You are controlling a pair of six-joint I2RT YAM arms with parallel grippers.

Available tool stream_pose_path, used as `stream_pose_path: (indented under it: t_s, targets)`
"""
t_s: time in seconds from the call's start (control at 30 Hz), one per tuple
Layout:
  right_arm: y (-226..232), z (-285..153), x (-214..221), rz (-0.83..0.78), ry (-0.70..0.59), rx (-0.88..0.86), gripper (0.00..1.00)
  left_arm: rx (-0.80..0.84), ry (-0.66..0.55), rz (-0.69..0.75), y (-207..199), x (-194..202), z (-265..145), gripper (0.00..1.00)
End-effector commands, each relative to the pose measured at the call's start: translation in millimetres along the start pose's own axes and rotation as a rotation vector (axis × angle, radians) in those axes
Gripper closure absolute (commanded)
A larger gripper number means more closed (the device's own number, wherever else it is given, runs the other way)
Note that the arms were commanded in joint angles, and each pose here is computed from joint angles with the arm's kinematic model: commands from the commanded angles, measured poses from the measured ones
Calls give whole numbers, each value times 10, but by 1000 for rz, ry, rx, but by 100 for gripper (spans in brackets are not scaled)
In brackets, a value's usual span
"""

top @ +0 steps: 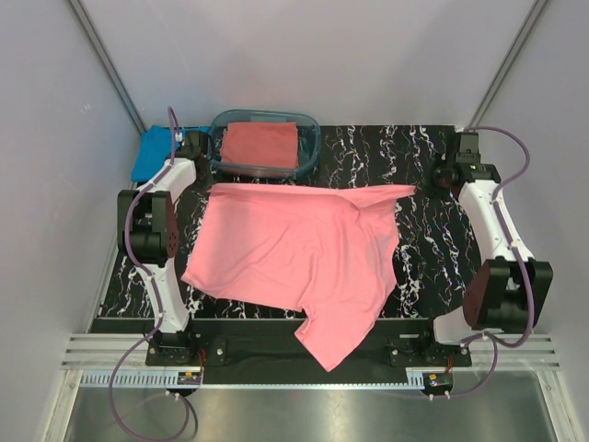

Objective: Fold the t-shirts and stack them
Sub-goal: Fold the tshirt

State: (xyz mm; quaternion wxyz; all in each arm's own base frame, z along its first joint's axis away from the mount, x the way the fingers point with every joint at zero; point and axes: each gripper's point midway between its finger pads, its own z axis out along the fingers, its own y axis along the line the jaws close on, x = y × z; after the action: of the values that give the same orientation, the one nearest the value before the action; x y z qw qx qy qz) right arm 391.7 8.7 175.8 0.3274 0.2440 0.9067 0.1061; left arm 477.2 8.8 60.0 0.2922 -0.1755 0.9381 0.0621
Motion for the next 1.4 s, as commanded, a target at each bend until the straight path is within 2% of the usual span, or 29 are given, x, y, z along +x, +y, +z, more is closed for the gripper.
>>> stream_pose_path:
  t_s: [0.0, 0.4, 0.97, 1.07, 1.1, 1.13, 1.2, 1.23, 1.27, 1.33, 1.37]
  targets:
    - [-85, -306, 220, 34, 37, 12, 100, 18, -28, 2, 40, -164, -195, 100]
    - [-448, -402, 1094, 87, 218, 73, 100, -57, 64, 56, 240, 76, -299, 100]
    - [-672, -115, 1526, 81, 420, 154, 100, -136, 169, 79, 418, 438, -229, 100]
    - [-682, -104, 1564, 72, 455, 159, 95, -145, 190, 66, 425, 519, -180, 90]
    - [-682, -102, 1567, 70, 460, 159, 91, -147, 199, 64, 428, 550, -169, 85]
    - [-683, -109, 1563, 67, 463, 162, 86, -154, 201, 58, 437, 560, -170, 77]
    - [-660, -123, 1470, 48, 448, 161, 68, -155, 203, 40, 442, 580, -201, 63]
    - [-649, -129, 1435, 41, 445, 162, 49, -155, 195, 31, 455, 574, -262, 49]
    - [-594, -129, 1307, 27, 416, 149, 40, -165, 187, 13, 476, 573, -297, 43]
    - [-544, -114, 1154, 22, 385, 147, 30, -182, 169, -4, 531, 584, -378, 33]
    - [-446, -77, 1000, 25, 363, 126, 29, -178, 131, -25, 542, 499, -468, 30]
